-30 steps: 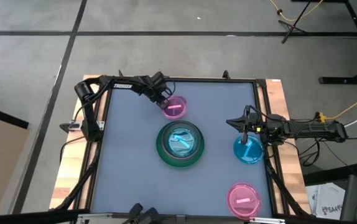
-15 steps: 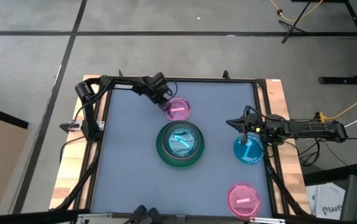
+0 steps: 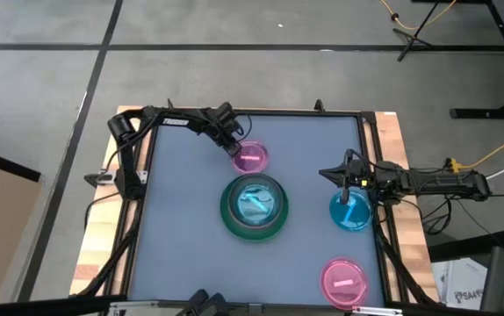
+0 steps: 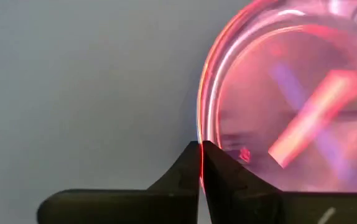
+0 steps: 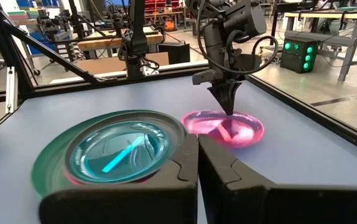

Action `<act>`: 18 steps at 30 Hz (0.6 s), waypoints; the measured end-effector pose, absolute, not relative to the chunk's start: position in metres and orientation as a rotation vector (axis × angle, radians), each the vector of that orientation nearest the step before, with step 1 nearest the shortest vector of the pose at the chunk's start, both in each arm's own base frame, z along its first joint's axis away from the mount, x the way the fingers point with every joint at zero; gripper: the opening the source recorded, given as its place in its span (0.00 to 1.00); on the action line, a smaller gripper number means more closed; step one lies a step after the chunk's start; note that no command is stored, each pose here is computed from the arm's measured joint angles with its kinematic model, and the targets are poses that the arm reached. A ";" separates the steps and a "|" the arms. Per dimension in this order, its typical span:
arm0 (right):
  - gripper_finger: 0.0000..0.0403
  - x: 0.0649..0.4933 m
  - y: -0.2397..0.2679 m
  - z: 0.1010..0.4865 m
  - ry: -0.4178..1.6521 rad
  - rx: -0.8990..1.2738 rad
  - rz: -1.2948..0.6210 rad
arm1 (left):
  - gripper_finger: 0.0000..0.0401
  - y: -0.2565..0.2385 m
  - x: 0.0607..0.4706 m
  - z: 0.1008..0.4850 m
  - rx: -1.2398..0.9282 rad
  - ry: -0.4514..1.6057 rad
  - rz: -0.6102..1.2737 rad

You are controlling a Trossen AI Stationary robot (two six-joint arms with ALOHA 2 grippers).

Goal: Stack plastic plates
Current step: Stack the top light pink plate on top of the blue plate

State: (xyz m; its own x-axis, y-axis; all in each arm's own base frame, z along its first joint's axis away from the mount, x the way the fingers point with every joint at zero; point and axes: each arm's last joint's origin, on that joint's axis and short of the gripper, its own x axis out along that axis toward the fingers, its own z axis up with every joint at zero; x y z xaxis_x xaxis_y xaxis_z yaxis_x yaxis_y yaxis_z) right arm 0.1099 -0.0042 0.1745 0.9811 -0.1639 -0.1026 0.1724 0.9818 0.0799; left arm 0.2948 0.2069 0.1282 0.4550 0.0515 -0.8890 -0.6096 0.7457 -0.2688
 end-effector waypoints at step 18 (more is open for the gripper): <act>0.00 0.110 -0.004 0.175 0.094 0.090 -0.169 | 0.00 0.204 0.293 0.146 -0.584 0.994 0.447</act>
